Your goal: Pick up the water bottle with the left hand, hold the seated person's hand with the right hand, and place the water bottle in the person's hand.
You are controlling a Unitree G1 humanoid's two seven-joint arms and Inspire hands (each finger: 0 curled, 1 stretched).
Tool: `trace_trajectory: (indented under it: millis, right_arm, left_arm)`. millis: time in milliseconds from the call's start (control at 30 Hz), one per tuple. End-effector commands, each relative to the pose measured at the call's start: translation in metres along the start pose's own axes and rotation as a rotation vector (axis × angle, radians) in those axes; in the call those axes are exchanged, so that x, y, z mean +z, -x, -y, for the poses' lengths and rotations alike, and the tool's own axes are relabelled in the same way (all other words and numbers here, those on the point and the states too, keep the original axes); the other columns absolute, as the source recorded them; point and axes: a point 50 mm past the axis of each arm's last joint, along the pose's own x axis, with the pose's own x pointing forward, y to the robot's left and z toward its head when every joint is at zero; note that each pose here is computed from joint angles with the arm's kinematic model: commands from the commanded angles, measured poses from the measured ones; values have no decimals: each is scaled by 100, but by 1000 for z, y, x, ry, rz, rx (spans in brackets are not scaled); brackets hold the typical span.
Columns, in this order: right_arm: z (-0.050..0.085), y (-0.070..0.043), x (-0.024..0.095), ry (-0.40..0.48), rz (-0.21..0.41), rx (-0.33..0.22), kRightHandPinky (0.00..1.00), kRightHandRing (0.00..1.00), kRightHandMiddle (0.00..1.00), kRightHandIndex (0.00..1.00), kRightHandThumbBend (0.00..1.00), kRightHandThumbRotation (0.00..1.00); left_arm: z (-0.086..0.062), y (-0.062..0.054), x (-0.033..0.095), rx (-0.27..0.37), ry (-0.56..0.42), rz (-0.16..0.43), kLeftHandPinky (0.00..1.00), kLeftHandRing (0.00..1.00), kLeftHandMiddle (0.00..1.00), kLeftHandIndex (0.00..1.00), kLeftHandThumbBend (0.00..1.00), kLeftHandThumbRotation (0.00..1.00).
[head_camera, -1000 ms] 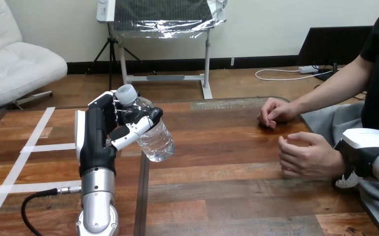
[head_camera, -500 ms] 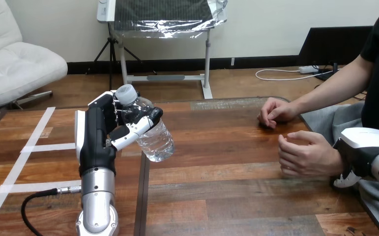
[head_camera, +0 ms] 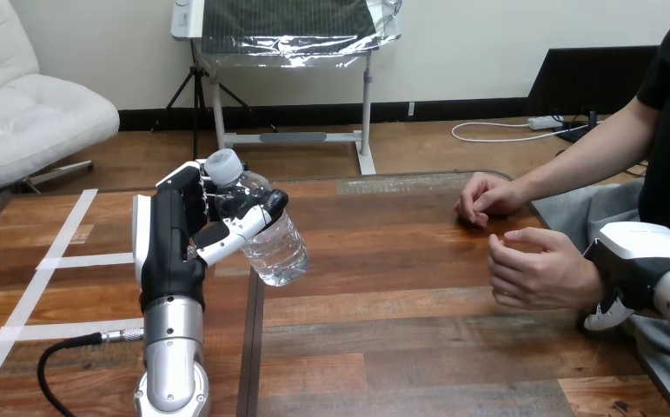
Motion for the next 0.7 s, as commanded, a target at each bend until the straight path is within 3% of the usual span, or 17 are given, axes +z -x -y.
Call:
trace_trajectory:
  millis: [0,333,667]
  right_arm:
    - [6,-1,10,-38,48,-61,18,28,40,44,64,0]
    - [11,-1,10,-50,40,-84,17,27,39,42,66,0]
    - [18,1,12,-49,90,-141,17,27,38,42,68,0]
  left_arm:
    - [2,-20,31,3,21,131,45,42,44,51,63,0]
    - [3,-20,32,-2,24,138,45,42,44,51,64,0]
    - [5,-22,33,-11,22,150,44,42,44,51,63,0]
